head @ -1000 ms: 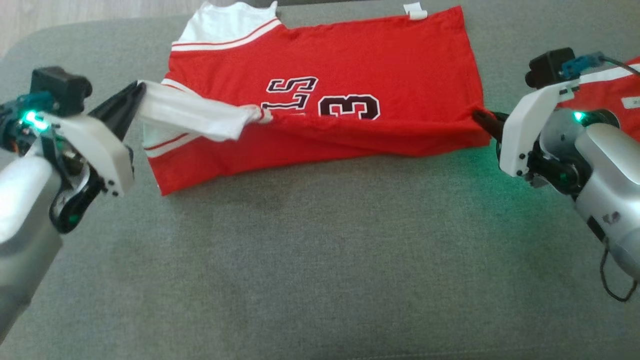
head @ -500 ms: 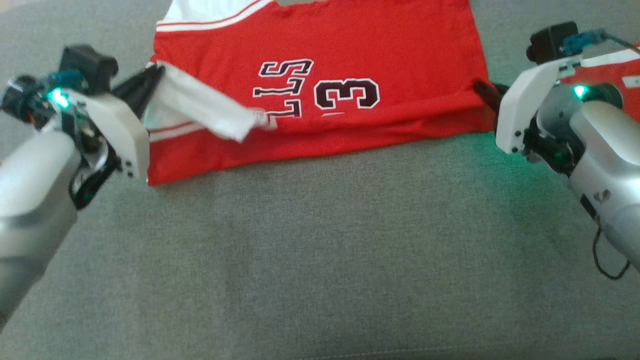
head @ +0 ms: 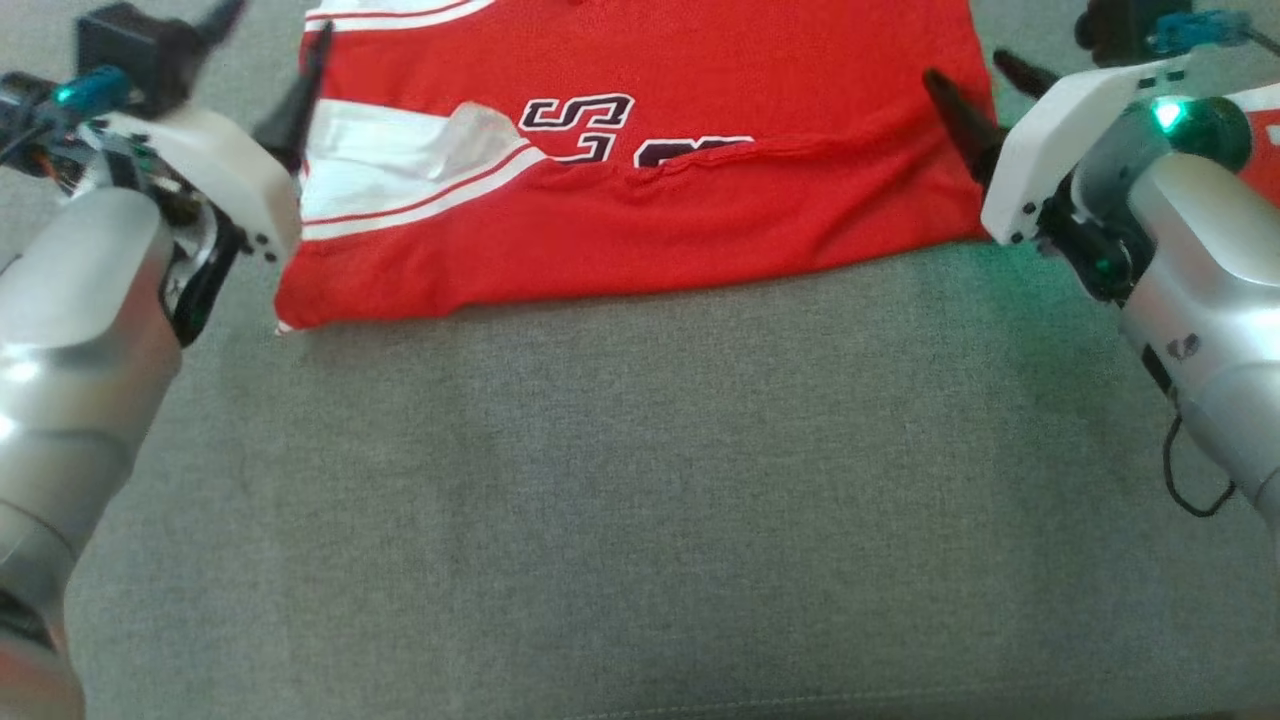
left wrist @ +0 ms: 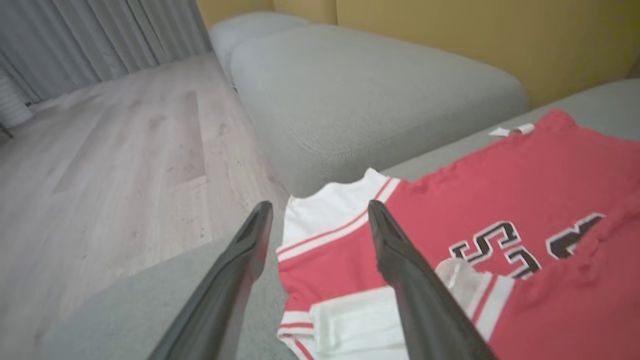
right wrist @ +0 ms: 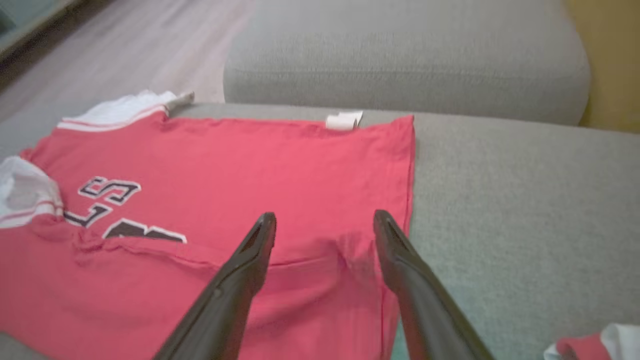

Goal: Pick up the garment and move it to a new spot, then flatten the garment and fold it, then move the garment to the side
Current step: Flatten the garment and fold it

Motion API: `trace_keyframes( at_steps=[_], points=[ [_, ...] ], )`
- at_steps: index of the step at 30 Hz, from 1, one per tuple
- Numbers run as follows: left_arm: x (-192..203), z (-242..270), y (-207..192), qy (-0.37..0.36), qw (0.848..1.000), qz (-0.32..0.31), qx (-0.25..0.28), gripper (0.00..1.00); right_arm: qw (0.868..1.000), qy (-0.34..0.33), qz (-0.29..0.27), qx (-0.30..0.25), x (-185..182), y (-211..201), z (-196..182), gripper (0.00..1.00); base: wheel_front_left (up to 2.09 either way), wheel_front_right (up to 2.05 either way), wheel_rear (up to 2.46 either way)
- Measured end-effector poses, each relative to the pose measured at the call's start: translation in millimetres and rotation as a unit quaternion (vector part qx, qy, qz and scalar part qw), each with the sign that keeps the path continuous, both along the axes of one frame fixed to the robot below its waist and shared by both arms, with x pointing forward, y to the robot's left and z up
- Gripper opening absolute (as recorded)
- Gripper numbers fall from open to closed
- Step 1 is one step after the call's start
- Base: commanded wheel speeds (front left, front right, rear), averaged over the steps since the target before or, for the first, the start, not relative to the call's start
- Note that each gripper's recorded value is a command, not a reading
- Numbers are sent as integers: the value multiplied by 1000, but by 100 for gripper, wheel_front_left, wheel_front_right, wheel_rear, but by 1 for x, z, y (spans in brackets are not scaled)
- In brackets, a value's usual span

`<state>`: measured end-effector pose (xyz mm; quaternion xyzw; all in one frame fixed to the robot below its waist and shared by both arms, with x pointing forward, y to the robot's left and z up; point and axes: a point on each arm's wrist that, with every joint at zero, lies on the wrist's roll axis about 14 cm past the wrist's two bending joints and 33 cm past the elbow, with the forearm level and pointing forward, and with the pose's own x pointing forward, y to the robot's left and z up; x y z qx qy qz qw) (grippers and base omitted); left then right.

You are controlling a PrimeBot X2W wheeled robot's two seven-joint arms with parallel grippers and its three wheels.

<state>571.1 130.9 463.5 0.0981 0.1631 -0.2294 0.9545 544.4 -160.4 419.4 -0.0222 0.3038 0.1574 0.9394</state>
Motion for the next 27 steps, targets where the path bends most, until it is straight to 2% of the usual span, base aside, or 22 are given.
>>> trace_keyframes(
  at_steps=[3,6,10,12,15,18,21,23,27],
  points=[
    [14,31,15,-70,996,53,-29,100,996,-80,-24,31,15,-3,29,100,0,0,0],
    [20,60,22,-109,988,91,-66,100,984,-157,-49,72,24,-3,61,100,0,0,0],
    [17,123,13,-187,966,111,-137,100,967,-216,-60,118,26,9,97,100,0,0,0],
    [4,142,12,-222,955,118,-160,100,952,-256,-75,150,27,5,127,100,0,0,0],
    [-29,128,5,-225,950,125,-175,100,930,-312,-89,172,14,-3,156,100,0,0,0],
    [-66,99,-1,-206,951,140,-184,100,925,-321,-100,179,-22,6,135,100,0,0,0],
    [-98,82,-3,-192,948,157,-199,100,933,-292,-113,180,-71,22,92,100,0,0,0],
    [-113,75,-1,-186,945,173,-209,100,936,-277,-128,174,-96,19,73,100,0,0,0],
    [-137,56,5,-169,943,198,-209,100,938,-274,-133,169,-118,15,66,100,0,0,0]
  ],
)
